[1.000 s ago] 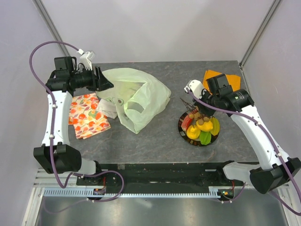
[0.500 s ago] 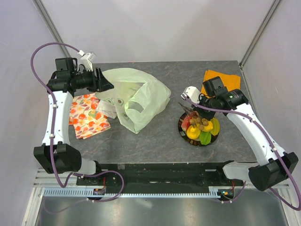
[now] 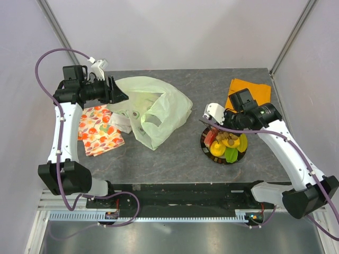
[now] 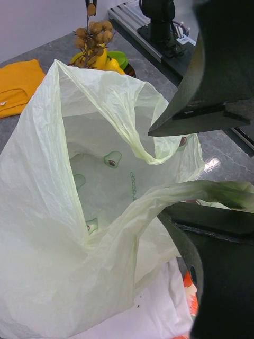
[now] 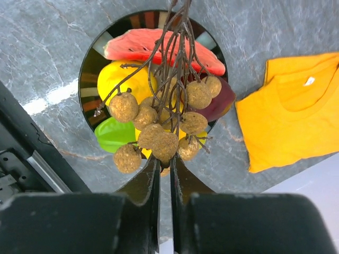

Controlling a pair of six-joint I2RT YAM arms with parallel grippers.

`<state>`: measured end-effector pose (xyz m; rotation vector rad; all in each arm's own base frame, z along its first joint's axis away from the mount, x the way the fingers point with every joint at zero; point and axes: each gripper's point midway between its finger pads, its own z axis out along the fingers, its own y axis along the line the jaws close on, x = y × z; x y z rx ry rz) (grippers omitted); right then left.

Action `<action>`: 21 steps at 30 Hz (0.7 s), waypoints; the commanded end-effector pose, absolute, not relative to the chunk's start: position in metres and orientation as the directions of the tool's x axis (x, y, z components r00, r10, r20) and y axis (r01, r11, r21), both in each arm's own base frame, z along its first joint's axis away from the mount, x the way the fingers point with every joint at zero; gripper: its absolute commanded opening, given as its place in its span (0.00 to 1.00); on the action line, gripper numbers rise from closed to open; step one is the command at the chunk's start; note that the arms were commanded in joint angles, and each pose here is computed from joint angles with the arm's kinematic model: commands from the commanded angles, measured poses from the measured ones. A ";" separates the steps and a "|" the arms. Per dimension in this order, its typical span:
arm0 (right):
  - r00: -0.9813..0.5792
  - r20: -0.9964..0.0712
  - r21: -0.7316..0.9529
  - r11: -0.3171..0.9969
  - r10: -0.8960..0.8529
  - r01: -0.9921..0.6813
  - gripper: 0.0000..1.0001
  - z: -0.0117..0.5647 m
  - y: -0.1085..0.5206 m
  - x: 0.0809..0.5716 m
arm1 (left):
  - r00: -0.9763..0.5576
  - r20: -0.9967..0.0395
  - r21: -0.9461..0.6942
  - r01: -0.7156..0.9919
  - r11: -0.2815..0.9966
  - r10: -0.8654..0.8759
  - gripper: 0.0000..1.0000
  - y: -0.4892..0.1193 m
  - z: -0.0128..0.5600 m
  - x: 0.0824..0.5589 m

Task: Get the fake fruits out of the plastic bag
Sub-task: Place the fake fruit on the plate.

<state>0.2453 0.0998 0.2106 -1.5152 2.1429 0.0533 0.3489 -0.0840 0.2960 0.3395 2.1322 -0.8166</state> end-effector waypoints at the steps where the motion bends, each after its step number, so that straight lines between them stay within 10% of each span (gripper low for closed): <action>1: -0.153 -0.426 -0.265 0.285 -0.892 -0.921 0.14 0.212 0.110 0.234 | -0.615 -0.787 -0.442 0.502 0.743 -0.052 0.58 -0.087 0.305 0.350; 21: -0.153 -0.381 -0.268 0.267 -0.912 -0.925 0.43 0.186 0.119 0.240 | -0.619 -0.784 -0.449 0.511 0.733 -0.049 0.58 -0.089 0.303 0.349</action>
